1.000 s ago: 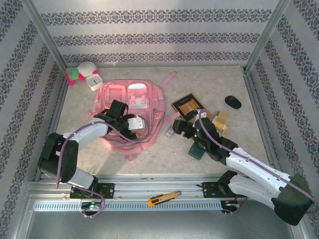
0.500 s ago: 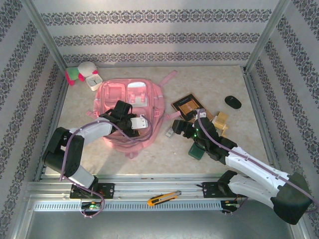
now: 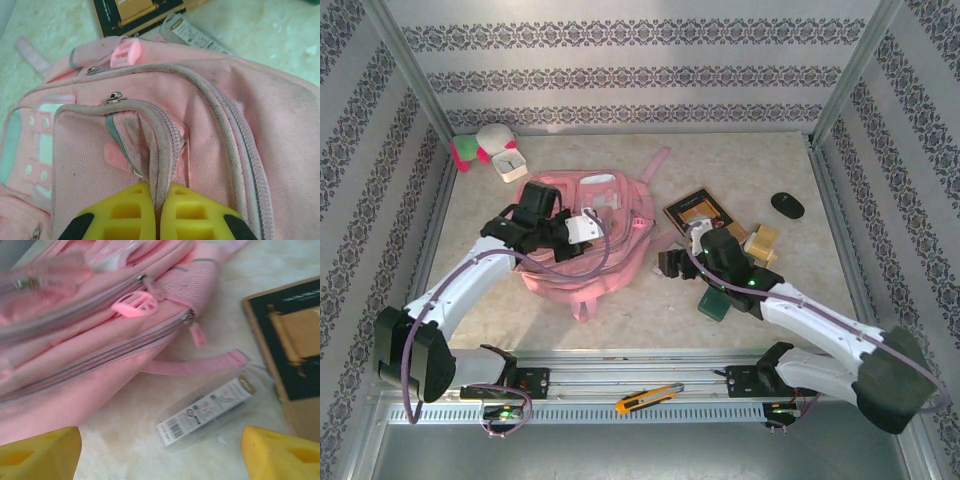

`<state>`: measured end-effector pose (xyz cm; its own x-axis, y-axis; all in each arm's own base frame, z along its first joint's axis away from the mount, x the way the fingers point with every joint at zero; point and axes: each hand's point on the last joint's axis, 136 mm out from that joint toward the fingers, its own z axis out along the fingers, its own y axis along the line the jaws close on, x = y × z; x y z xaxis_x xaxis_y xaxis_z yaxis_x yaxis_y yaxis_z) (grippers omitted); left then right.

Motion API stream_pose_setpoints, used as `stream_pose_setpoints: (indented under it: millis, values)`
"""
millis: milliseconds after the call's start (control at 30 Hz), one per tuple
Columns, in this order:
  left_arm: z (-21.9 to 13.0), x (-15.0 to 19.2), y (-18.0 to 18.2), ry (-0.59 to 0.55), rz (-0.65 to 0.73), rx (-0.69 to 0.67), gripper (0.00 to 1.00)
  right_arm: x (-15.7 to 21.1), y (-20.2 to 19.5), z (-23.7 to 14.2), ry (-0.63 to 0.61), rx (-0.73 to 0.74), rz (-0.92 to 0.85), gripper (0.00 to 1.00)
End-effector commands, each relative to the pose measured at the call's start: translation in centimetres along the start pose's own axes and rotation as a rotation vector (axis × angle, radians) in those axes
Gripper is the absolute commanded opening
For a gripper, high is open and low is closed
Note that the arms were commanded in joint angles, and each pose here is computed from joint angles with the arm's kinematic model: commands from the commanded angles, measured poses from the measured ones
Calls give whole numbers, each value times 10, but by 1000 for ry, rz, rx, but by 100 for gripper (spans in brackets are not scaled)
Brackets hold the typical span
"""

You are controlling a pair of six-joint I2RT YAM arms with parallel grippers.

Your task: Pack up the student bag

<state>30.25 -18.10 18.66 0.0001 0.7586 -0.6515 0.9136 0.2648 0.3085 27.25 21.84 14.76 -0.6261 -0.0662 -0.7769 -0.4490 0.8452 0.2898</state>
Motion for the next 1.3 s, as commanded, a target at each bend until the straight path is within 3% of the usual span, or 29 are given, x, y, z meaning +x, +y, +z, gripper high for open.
stream_pose_setpoints:
  millis: [0,233,500,867,967,1133,1267]
  values:
    - [-32,-26,-3,-98,0,60,0,-14,32,13,-2,-173,-235,82]
    - [-57,-25,7,-93,30,-1,0,-10,29,41,34,-318,-392,73]
    - [-78,-33,20,-114,62,-57,0,-10,21,61,51,-418,-347,73]
    - [-88,-47,25,-161,84,-74,0,-22,15,99,33,-412,-308,69]
    - [-88,-48,24,-171,82,-74,0,-26,14,104,7,-429,-308,59]
    - [-85,-36,33,-110,61,-132,0,-33,17,94,-19,-470,-303,20]
    - [-86,-18,53,-14,23,-248,0,-34,21,82,-28,-498,-299,3]
